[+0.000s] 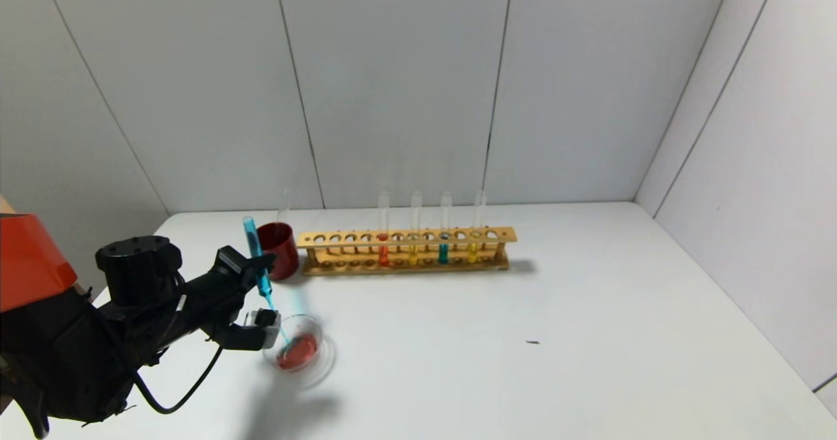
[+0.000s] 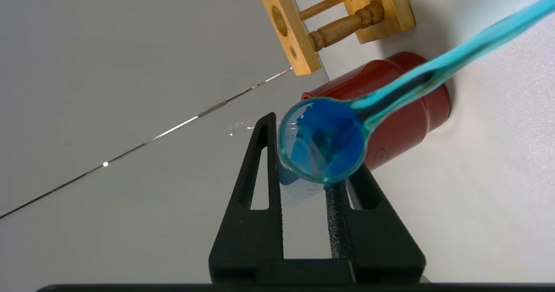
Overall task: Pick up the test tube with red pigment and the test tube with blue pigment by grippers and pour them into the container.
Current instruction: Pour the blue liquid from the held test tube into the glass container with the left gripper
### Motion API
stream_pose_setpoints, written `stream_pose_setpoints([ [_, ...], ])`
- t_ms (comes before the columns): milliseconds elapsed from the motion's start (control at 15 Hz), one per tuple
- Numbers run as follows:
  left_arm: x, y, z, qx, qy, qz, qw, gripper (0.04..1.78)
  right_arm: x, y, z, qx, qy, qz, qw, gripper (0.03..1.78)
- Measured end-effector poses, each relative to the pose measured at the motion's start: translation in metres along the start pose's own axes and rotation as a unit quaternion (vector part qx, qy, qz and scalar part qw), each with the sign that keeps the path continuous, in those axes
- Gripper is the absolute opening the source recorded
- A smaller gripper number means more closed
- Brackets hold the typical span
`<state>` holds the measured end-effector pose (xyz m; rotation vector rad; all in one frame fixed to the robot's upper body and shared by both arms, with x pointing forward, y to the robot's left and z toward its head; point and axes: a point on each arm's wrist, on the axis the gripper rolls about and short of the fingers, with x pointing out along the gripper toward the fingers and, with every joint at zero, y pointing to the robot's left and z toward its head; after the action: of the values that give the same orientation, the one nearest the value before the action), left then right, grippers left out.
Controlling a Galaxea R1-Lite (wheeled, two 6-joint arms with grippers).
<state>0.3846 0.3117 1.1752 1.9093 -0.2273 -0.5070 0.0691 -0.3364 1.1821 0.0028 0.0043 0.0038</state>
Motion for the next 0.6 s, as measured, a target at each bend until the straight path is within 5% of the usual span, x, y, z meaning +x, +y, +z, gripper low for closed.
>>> stream_pose_setpoints([
  [600,0.0049,-0.0003,0.0029,0.029,-0.004,0.012,0.999,0.33,0.0000,0.0000,0.0000,0.000,0.000,0.000,1.0000,1.75],
])
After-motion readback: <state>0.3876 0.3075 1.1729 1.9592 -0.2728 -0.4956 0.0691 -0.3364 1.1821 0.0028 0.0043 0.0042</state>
